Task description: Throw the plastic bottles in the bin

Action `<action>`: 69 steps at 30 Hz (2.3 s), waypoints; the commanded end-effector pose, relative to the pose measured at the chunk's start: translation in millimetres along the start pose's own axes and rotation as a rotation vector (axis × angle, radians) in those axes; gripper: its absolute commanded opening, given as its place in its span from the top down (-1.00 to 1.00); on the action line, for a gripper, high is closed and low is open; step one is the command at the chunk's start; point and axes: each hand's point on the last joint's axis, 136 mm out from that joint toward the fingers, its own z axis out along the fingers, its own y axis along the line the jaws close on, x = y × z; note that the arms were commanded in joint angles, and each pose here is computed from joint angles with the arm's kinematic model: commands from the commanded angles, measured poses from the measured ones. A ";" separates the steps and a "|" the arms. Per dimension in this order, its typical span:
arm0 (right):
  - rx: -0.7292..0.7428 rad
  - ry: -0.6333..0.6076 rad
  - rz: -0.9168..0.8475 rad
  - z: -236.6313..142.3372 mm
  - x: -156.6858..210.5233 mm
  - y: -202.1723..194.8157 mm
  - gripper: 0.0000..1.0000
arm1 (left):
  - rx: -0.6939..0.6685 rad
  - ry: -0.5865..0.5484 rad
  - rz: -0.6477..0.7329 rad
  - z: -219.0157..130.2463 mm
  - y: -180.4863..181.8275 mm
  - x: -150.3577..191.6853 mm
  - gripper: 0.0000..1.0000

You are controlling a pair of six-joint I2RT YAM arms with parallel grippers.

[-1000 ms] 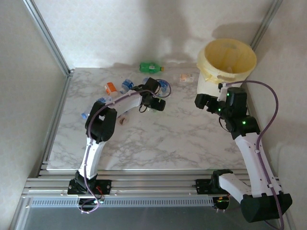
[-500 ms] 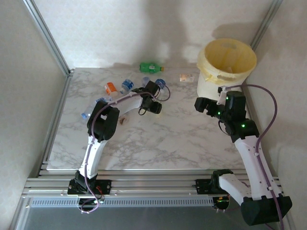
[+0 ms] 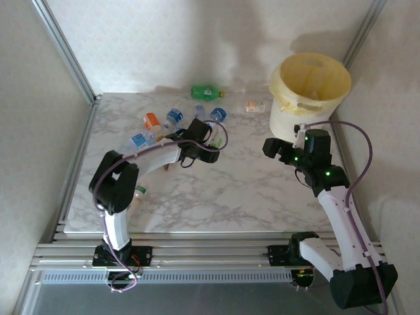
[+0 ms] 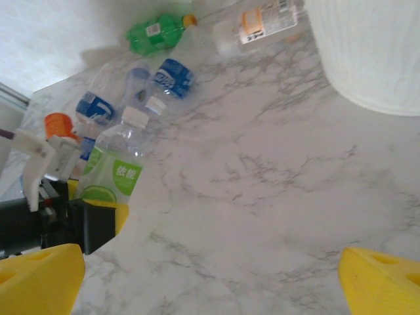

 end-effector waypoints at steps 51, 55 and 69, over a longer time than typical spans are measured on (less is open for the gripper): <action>-0.462 0.092 0.105 11.1 23.8 115.4 0.08 | 0.463 -0.480 0.258 -154.6 -156.4 -7.3 -0.99; -0.313 0.034 0.037 2.2 11.1 96.7 0.18 | 0.399 -0.519 0.176 -165.9 -132.5 -9.2 -0.99; 0.103 -0.945 -0.407 -127.3 -143.1 70.4 0.33 | 0.075 -0.658 -0.271 -196.7 3.4 9.2 -0.99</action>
